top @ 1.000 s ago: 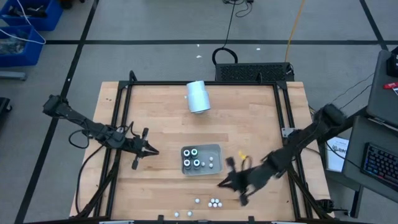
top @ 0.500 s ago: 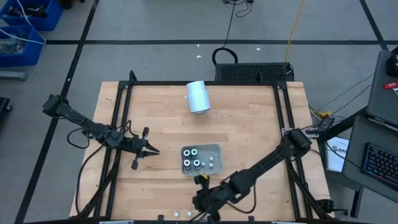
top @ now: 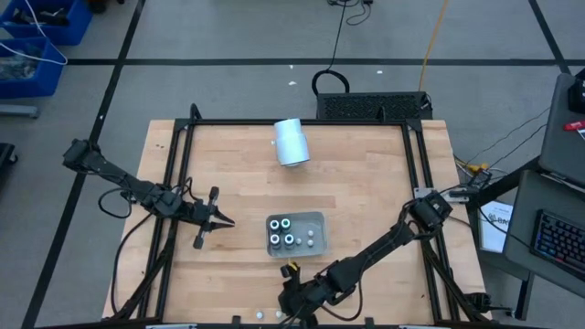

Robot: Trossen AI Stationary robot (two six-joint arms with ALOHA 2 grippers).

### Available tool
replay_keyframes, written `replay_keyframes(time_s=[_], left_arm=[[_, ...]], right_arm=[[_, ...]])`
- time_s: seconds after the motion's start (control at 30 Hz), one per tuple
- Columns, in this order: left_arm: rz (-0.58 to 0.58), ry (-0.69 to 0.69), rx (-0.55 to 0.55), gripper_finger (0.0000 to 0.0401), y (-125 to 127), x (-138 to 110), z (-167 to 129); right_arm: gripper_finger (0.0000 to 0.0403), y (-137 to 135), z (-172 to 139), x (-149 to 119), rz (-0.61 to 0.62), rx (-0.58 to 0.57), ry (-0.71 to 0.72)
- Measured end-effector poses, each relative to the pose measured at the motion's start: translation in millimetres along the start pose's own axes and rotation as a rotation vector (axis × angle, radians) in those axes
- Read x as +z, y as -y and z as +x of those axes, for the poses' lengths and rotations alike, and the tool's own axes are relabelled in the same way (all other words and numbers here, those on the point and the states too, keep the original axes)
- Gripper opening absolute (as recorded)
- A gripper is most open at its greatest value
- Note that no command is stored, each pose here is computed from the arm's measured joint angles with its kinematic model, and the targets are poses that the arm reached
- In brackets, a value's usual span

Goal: Pick & Place food coloring
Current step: Put the small blue food coloring into the gray bin

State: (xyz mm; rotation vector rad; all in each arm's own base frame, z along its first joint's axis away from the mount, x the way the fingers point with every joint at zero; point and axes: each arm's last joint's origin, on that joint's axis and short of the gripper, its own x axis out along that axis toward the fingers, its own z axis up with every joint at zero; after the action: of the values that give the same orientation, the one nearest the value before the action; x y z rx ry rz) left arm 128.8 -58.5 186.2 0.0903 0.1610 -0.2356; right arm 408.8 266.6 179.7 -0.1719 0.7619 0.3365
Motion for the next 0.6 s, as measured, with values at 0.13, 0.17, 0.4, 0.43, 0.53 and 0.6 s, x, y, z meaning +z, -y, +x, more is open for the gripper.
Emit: replay_keyframes(time_s=[0.13,0.17,0.4,0.43,0.53,0.6], left_arm=[[0.003,0.001,0.000,0.0042,0,0,0],[0.007,0.001,0.000,0.0042,0,0,0],[0.018,0.002,0.000,0.0042,0,0,0],[0.018,0.003,0.000,0.0042,0,0,0],[0.018,0.004,0.000,0.0042,0,1,0],[0.018,0.004,0.000,0.0042,0,1,0]], right_arm=[[0.0157,0,0,-3,0.001,-0.002,-0.008],[0.0161,0,1,-4,0.000,-0.003,-0.013],[0.0177,3,7,-19,0.013,-0.015,-0.057],[0.0178,4,7,-21,0.017,-0.017,-0.067],[0.0175,5,8,-22,0.022,-0.020,-0.065],[0.0172,6,8,-23,0.023,-0.022,-0.066]])
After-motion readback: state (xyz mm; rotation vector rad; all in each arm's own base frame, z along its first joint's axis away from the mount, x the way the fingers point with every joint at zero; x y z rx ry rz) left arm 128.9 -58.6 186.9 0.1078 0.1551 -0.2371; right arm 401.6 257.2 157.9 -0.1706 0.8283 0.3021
